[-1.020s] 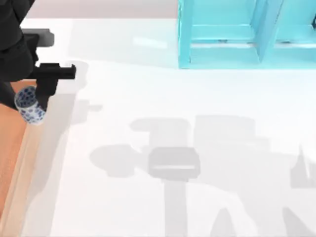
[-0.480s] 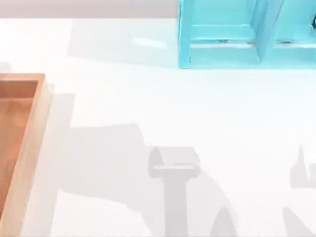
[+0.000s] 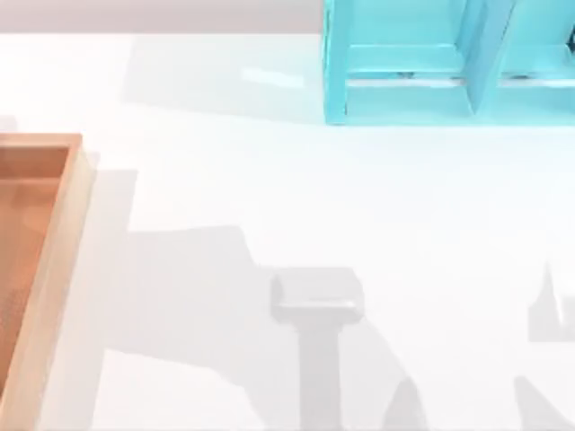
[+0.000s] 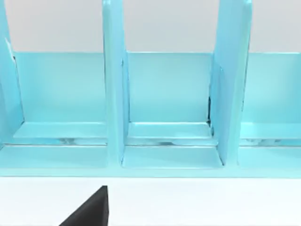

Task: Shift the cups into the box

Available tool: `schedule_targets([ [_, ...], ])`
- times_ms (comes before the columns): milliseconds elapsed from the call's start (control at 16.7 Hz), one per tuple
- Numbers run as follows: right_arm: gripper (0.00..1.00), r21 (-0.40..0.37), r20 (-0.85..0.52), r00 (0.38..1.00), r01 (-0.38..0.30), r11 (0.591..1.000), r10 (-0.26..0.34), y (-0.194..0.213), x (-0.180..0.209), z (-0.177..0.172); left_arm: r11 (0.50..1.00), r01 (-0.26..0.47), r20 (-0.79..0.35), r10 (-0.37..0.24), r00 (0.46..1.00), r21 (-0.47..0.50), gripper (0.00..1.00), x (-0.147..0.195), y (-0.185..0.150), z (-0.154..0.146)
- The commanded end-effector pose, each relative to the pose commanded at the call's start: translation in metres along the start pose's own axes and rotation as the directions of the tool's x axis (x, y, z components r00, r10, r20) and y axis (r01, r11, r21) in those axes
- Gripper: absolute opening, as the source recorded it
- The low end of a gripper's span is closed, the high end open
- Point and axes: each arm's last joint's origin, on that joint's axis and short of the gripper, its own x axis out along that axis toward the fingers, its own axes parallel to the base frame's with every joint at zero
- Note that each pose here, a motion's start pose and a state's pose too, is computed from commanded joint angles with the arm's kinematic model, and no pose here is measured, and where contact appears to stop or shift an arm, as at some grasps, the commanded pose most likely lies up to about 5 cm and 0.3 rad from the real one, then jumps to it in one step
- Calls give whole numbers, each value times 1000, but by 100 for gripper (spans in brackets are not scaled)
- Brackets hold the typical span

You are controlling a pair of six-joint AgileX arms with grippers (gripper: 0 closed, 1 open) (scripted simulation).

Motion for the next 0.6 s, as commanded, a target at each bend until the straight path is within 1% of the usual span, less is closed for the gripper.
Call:
schedule_targets([
  [360, 100, 0, 0, 1000, 0, 1000, 0, 0, 0, 0, 1000, 5, -4, -5, 1000, -3, 0, 48, 1, -1],
  [480, 100, 0, 0, 1000, 0, 1000, 0, 0, 0, 0, 1000, 6, -5, -6, 1000, -3, 0, 56, 1, -2],
  [600, 100, 0, 0, 1000, 0, 1000, 0, 0, 0, 0, 1000, 6, -5, -6, 1000, -3, 0, 56, 1, -2],
])
